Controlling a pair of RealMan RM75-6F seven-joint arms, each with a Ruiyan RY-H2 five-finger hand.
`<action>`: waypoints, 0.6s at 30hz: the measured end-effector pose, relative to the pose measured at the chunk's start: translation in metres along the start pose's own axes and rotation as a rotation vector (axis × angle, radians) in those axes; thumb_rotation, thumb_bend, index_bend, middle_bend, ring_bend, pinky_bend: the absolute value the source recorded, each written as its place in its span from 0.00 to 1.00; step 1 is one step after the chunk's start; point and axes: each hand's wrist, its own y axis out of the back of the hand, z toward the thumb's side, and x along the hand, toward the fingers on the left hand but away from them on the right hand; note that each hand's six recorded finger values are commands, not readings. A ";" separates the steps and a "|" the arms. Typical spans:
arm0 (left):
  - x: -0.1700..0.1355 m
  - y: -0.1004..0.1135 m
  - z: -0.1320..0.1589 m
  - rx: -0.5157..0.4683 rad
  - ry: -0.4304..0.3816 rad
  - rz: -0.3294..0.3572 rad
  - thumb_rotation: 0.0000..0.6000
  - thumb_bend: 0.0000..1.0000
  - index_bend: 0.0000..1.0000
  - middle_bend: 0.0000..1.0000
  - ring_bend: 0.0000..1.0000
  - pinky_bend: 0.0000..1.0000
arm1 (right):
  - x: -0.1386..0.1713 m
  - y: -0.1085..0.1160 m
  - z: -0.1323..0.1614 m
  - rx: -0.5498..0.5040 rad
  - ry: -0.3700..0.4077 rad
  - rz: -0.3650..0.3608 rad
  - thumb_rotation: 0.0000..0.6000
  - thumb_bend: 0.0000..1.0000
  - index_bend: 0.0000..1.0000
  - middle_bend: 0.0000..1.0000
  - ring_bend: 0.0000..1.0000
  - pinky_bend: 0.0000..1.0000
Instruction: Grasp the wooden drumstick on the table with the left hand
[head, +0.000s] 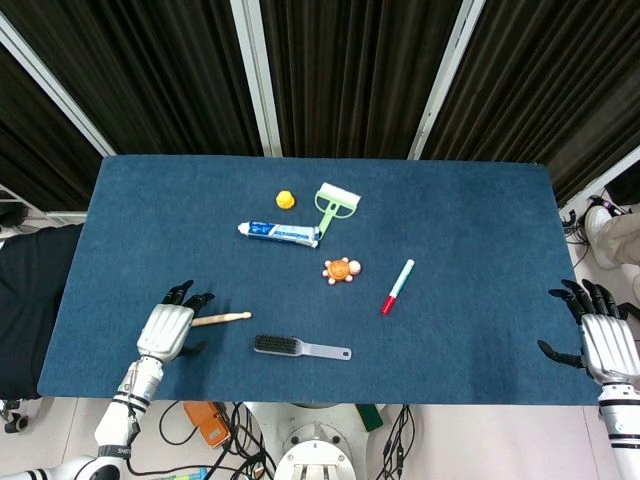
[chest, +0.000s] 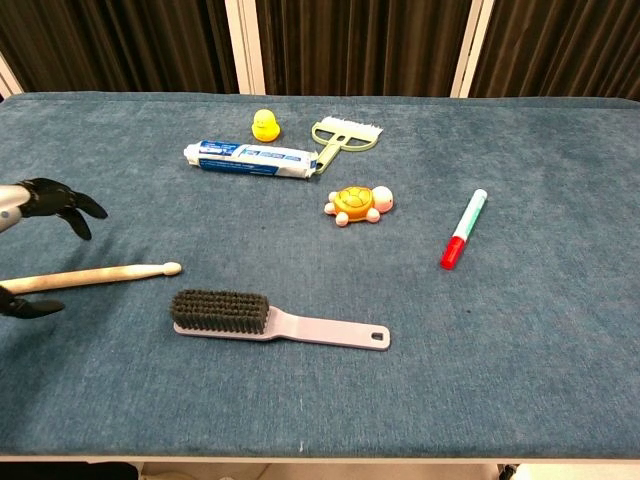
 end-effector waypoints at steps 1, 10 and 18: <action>0.003 -0.001 -0.001 -0.004 0.010 -0.006 1.00 0.18 0.25 0.35 0.04 0.13 | 0.000 0.000 0.000 -0.001 0.000 0.002 1.00 0.29 0.30 0.17 0.06 0.00; 0.016 -0.002 -0.011 -0.031 0.055 -0.010 1.00 0.19 0.34 0.41 0.09 0.13 | -0.001 0.000 -0.001 0.000 -0.009 -0.001 1.00 0.29 0.30 0.17 0.06 0.00; 0.012 0.000 -0.020 -0.041 0.069 0.008 1.00 0.20 0.40 0.44 0.11 0.13 | -0.001 0.000 0.000 0.001 -0.011 -0.003 1.00 0.29 0.31 0.18 0.06 0.00</action>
